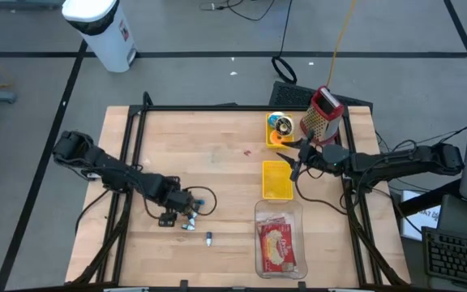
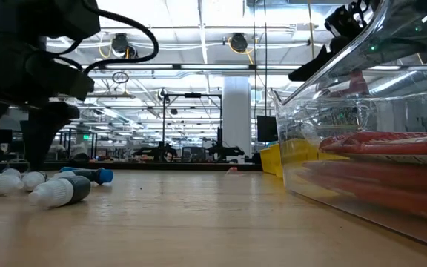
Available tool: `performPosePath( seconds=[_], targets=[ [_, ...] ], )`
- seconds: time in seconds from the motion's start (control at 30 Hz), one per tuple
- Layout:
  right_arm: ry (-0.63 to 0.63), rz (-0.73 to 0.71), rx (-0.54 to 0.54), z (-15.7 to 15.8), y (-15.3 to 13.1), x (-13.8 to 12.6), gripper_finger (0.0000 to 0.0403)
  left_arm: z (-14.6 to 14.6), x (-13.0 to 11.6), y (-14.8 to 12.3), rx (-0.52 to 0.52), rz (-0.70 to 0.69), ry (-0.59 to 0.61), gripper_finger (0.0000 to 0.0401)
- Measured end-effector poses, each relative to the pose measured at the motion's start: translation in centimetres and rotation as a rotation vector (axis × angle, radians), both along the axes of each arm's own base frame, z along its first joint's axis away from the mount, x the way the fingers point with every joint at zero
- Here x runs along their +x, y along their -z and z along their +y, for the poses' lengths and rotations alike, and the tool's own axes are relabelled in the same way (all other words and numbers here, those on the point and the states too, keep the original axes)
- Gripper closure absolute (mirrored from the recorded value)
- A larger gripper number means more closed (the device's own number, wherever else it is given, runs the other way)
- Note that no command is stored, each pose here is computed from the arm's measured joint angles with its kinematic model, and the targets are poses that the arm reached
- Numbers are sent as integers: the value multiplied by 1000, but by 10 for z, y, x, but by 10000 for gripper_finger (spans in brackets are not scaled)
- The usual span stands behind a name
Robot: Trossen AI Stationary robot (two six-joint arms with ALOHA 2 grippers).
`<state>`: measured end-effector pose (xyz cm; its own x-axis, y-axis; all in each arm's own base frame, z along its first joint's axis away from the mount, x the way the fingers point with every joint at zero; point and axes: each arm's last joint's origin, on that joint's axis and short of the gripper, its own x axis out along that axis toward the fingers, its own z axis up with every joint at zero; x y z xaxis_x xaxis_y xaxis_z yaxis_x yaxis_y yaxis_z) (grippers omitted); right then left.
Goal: Pick & Place Food Item
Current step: Put the black food coloring bottle into the bottom yellow bin
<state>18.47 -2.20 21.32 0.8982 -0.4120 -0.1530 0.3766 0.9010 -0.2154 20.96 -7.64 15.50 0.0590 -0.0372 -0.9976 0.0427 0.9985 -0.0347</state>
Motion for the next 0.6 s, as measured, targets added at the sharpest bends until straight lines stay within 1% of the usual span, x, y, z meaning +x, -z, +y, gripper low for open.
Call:
performPosePath(
  seconds=[0.17, 0.33, 0.43, 0.53, 0.6],
  targets=[
    [0, 5, 0, 0, 1, 0, 232, 1, -5, 11, 31, -23, 62, 61],
    [-1, 7, 1, 0, 1, 0, 232, 2, -10, 16, 30, -6, 77, 69],
    [-1, 7, 1, 0, 1, 0, 232, 2, -11, 18, 17, -4, 105, 99],
    [-1, 7, 1, 0, 1, 0, 232, 1, -8, 18, 9, -40, 125, 144],
    [-1, 7, 1, 0, 1, 0, 232, 0, -5, 18, -1, -69, 118, 174]
  ],
)
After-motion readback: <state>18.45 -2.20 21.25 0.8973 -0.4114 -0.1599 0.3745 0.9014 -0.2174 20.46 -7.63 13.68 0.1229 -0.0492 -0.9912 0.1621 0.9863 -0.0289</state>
